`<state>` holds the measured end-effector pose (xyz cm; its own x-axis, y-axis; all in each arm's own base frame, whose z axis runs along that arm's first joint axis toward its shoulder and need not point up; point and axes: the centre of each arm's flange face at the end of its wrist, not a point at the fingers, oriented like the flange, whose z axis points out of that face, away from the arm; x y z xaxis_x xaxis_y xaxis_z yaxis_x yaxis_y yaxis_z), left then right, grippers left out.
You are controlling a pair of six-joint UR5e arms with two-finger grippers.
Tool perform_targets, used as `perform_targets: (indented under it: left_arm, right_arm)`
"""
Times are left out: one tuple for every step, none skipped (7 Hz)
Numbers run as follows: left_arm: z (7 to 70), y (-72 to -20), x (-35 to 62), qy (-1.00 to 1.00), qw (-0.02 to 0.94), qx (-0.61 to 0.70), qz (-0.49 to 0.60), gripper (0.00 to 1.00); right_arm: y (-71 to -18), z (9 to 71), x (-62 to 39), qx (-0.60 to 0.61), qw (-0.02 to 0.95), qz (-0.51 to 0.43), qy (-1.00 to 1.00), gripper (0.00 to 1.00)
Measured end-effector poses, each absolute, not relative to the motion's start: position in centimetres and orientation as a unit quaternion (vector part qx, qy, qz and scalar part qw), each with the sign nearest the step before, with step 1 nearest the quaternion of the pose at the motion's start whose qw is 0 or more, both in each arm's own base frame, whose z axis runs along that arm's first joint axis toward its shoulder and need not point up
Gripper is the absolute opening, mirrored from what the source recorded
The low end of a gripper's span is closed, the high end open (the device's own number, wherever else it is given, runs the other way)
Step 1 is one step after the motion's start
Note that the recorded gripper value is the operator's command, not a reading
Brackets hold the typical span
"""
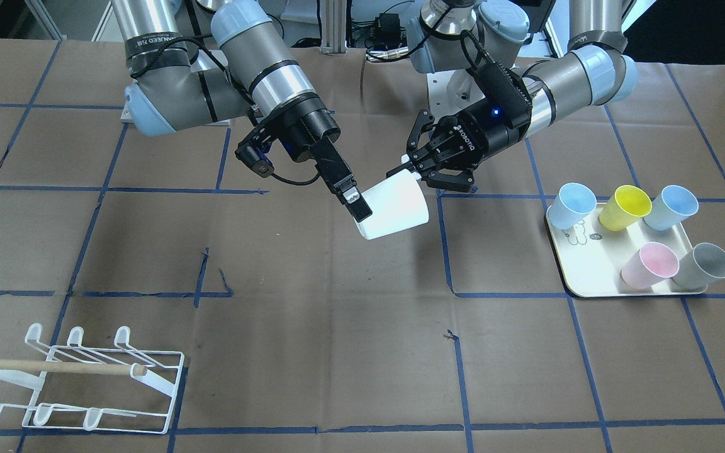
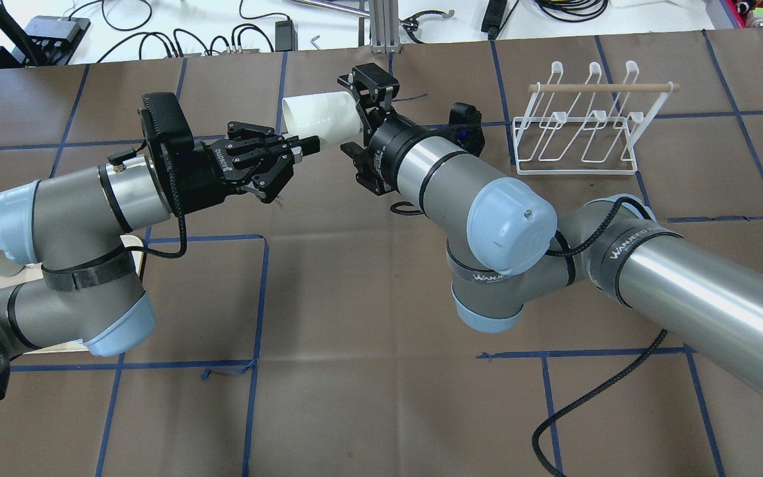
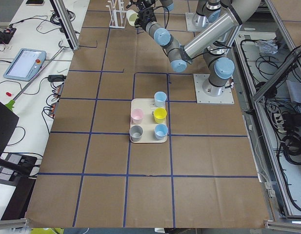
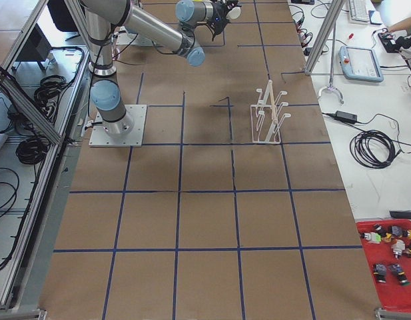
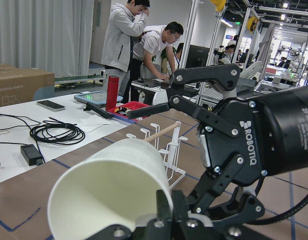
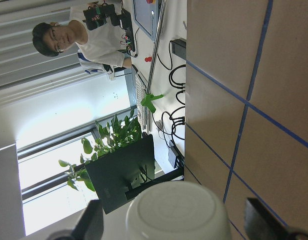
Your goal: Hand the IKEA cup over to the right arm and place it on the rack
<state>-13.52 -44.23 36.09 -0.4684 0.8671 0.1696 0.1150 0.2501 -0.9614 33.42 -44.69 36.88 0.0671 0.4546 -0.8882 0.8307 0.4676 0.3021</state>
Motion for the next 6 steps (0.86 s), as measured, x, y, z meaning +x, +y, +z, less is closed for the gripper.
perform_targets:
  left_arm:
    - [36.1, -44.21, -13.56, -0.695, 0.376, -0.353, 0.5, 0.03]
    - [36.1, -44.2, -13.59, -0.695, 0.376, -0.354, 0.5, 0.03]
    - [36.1, -44.2, -13.61, -0.695, 0.376, -0.354, 0.5, 0.03]
    - [36.1, -44.2, -13.62, -0.695, 0.376, -0.354, 0.5, 0.03]
    - [36.11, -44.2, -13.61, -0.695, 0.376, -0.354, 0.5, 0.03]
    - [36.15, -44.17, -13.63, -0.695, 0.376, -0.354, 0.5, 0.03]
  right_arm:
    - [-44.93, 36.91, 33.72, 0.487, 0.546, -0.171, 0.66, 1.0]
    - [-45.12, 36.96, 33.99, 0.487, 0.547, -0.17, 0.659, 0.95]
    - [-45.17, 37.03, 34.21, 0.487, 0.548, -0.169, 0.659, 0.76]
    - [-45.16, 37.06, 34.32, 0.485, 0.549, -0.168, 0.66, 0.62]
    - [-45.13, 37.05, 34.39, 0.483, 0.55, -0.165, 0.661, 0.54]
    - [-45.11, 37.07, 34.44, 0.481, 0.551, -0.164, 0.662, 0.46]
